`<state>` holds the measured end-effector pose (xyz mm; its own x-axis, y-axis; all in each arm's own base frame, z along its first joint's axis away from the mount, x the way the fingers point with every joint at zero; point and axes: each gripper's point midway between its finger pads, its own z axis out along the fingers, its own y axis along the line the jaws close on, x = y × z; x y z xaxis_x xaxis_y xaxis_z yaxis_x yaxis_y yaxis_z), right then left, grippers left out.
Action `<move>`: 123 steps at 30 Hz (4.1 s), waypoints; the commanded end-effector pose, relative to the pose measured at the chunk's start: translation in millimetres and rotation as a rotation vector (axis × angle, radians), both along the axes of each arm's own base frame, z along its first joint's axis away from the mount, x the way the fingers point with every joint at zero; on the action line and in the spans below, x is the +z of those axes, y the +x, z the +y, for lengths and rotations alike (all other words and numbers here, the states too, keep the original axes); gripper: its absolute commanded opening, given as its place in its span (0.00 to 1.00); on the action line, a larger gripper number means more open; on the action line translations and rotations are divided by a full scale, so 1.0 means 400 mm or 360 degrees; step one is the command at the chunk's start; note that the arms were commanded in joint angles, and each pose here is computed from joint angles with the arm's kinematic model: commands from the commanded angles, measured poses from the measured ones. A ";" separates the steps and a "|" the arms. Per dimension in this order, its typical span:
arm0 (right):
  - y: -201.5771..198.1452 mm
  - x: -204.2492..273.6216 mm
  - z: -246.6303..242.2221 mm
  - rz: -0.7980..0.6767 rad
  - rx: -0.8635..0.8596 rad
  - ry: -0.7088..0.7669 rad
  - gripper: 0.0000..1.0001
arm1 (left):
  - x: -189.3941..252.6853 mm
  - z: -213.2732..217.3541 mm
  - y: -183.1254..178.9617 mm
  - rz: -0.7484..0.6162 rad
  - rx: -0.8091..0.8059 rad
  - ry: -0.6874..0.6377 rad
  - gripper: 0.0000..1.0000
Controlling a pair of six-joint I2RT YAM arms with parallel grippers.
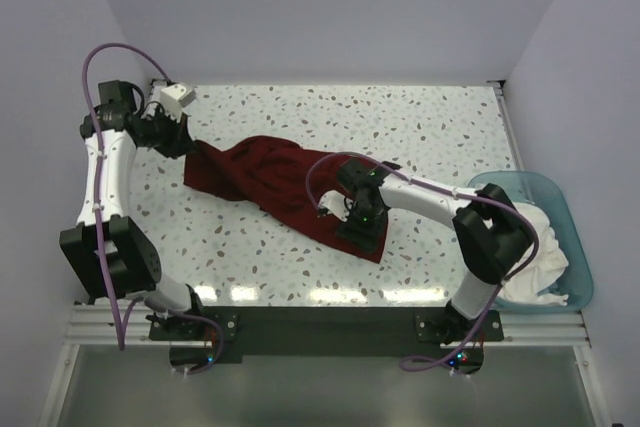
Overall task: Fold and stack the t-shirts
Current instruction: Flatten the tshirt out
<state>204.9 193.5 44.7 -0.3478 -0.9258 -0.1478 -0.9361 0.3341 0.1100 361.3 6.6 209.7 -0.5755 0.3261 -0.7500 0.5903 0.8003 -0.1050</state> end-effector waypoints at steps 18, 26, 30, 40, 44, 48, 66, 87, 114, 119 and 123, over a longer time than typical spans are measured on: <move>-0.048 -0.165 -0.093 -0.0164 -0.0038 -0.0344 0.36 | -0.029 0.018 -0.024 -0.0030 0.0047 0.0086 0.00; 0.129 0.037 -0.043 -0.0450 -0.0074 -0.0170 0.00 | 0.050 0.054 0.064 -0.0179 0.0146 0.0065 0.00; 0.310 0.236 -0.062 -0.0665 -0.0239 -0.0017 0.00 | 0.165 0.104 0.145 -0.0327 0.0263 -0.0011 0.00; 0.449 0.780 -0.166 -0.1620 -0.0527 0.0281 0.00 | 0.589 0.150 0.083 -0.1135 0.0554 0.0067 0.00; 0.449 1.012 -0.214 -0.2067 -0.0739 0.0449 0.00 | 0.815 0.163 0.018 -0.1584 0.0721 0.0079 0.00; 0.402 1.203 -0.265 -0.2395 -0.0930 0.0648 0.00 | 0.952 0.155 -0.047 -0.1860 0.0775 0.0089 0.00; 0.397 1.424 -0.307 -0.2941 -0.0920 0.0734 0.00 | 1.025 0.138 -0.062 -0.2054 0.0670 0.0188 0.00; 0.577 1.698 -0.305 -0.3577 -0.1058 0.1320 0.00 | 1.343 0.218 0.080 -0.2868 0.0791 -0.0186 0.00; 0.780 0.512 -0.103 -0.1672 -0.0259 0.0534 0.00 | 0.140 0.160 0.321 -0.1062 0.0192 0.0193 0.00; 0.732 0.567 -0.134 -0.1617 -0.0209 0.0462 0.00 | 0.220 0.132 0.270 -0.1055 -0.0054 0.0292 0.00; 0.615 0.516 -0.171 -0.1419 -0.0014 0.0323 0.00 | 0.149 0.090 0.124 -0.0820 -0.0301 0.0421 0.00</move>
